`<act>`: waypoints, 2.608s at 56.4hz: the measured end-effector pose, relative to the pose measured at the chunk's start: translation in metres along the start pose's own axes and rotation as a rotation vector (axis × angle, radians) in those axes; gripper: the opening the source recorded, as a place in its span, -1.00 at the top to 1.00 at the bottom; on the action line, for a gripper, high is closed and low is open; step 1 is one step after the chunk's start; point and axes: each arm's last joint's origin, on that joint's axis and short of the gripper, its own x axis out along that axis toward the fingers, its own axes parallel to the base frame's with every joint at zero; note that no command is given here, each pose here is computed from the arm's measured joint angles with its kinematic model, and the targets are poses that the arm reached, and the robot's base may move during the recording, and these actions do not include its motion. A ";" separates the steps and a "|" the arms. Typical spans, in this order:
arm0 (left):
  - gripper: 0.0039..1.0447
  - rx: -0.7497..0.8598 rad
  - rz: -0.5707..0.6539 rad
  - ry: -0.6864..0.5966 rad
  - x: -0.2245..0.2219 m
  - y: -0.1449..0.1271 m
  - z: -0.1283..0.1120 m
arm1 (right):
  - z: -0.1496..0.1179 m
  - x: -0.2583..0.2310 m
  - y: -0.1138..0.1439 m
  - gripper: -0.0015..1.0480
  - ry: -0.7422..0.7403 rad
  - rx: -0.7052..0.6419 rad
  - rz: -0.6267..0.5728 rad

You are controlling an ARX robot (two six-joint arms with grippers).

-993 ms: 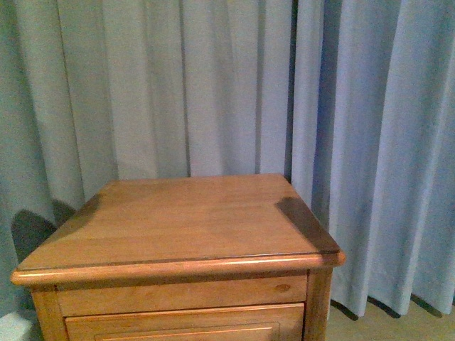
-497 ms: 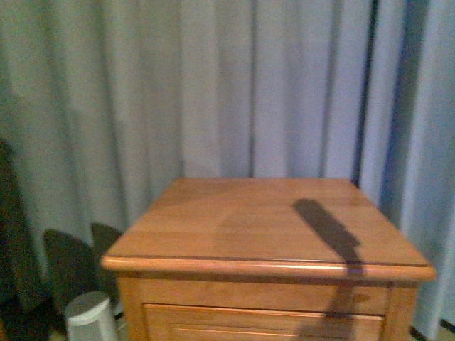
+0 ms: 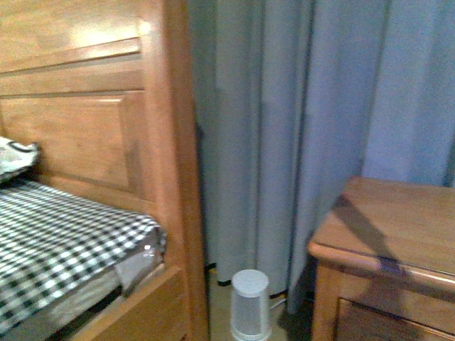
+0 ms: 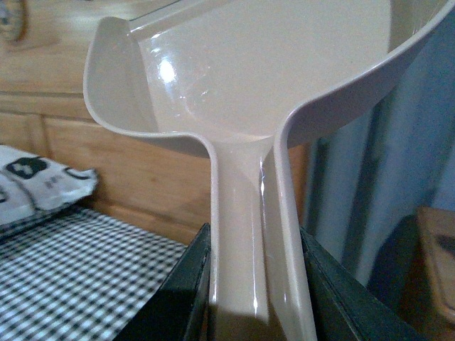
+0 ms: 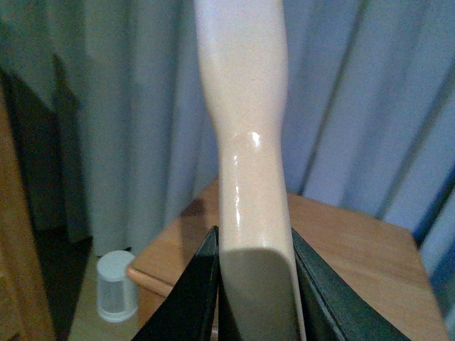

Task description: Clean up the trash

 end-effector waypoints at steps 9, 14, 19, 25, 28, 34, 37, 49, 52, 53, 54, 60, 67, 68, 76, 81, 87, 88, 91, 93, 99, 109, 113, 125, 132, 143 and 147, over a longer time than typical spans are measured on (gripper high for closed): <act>0.45 0.000 0.002 0.000 0.000 0.000 0.000 | 0.000 0.000 0.000 0.58 -0.002 0.000 0.007; 0.45 0.000 -0.001 0.000 0.000 0.000 0.000 | 0.000 0.000 0.000 0.58 0.000 0.000 -0.001; 0.45 0.000 0.000 0.000 0.000 0.000 0.000 | 0.000 0.000 0.000 0.58 -0.002 0.001 0.005; 0.45 0.000 0.000 -0.001 0.000 0.000 0.000 | 0.000 0.000 0.000 0.58 -0.001 0.000 0.004; 0.45 0.000 0.001 0.000 0.000 0.000 0.000 | 0.000 0.000 0.000 0.58 -0.001 0.000 0.003; 0.45 0.000 -0.002 -0.001 0.000 0.000 0.000 | 0.000 0.000 0.000 0.58 -0.001 0.001 0.003; 0.45 0.000 -0.001 -0.001 0.000 0.000 0.000 | 0.000 0.000 0.000 0.58 -0.001 0.000 0.006; 0.45 0.000 0.002 0.000 0.000 0.000 0.000 | 0.000 0.000 0.000 0.58 -0.001 0.001 0.006; 0.45 0.000 -0.002 0.000 0.000 0.000 0.000 | 0.000 0.000 0.000 0.58 0.001 0.003 -0.005; 0.45 0.000 -0.002 -0.001 0.000 0.000 0.000 | 0.000 0.000 0.000 0.58 0.000 0.003 -0.002; 0.45 0.000 -0.001 -0.001 0.000 0.000 0.000 | 0.000 0.000 0.000 0.58 0.000 0.003 0.001; 0.45 0.000 0.001 0.000 0.000 0.000 0.000 | -0.001 0.000 0.001 0.58 0.000 0.001 0.008; 0.45 -0.002 0.028 -0.005 -0.001 0.001 0.001 | -0.001 0.000 0.002 0.58 0.000 -0.002 0.021; 0.45 -0.001 0.022 -0.005 -0.001 0.001 0.001 | -0.001 0.000 0.002 0.58 0.001 -0.002 0.018; 0.45 -0.003 -0.011 0.000 0.000 0.000 0.000 | 0.000 0.000 0.000 0.58 0.001 0.002 -0.001; 0.45 -0.003 -0.005 0.000 0.000 0.000 0.000 | 0.000 0.000 0.000 0.58 0.000 0.003 0.000; 0.45 0.030 -0.018 0.019 0.003 0.002 -0.004 | 0.000 0.000 0.000 0.58 0.000 0.003 0.004; 0.45 0.039 -0.021 0.021 0.003 0.003 -0.005 | 0.000 0.000 0.000 0.58 0.000 0.003 0.004; 0.45 0.071 -0.040 0.031 0.008 0.006 -0.009 | 0.000 0.000 0.000 0.58 0.000 0.003 0.004; 0.45 0.094 -0.057 0.043 0.014 0.010 -0.014 | 0.000 0.000 0.000 0.58 0.000 0.003 0.004; 0.45 0.178 -0.104 0.081 0.034 0.024 -0.031 | 0.000 0.000 0.000 0.58 0.000 0.003 0.004; 0.45 0.344 -0.225 0.199 0.078 0.058 -0.061 | 0.000 0.000 0.000 0.58 0.000 0.003 0.004; 0.45 0.380 -0.269 0.250 0.090 0.069 -0.075 | 0.000 0.000 0.000 0.58 0.000 0.003 0.004; 0.45 0.473 -0.484 0.366 0.122 0.094 -0.108 | 0.000 0.000 0.000 0.58 0.000 0.002 0.004; 0.45 0.505 -0.576 0.427 0.137 0.100 -0.121 | 0.000 0.000 0.000 0.58 0.000 0.003 0.004; 0.45 0.537 -0.707 0.525 0.156 0.109 -0.132 | 0.000 0.000 0.000 0.58 0.000 0.003 0.004; 0.45 0.562 -0.737 0.552 0.163 0.112 -0.135 | 0.000 0.000 0.000 0.58 0.000 0.003 0.004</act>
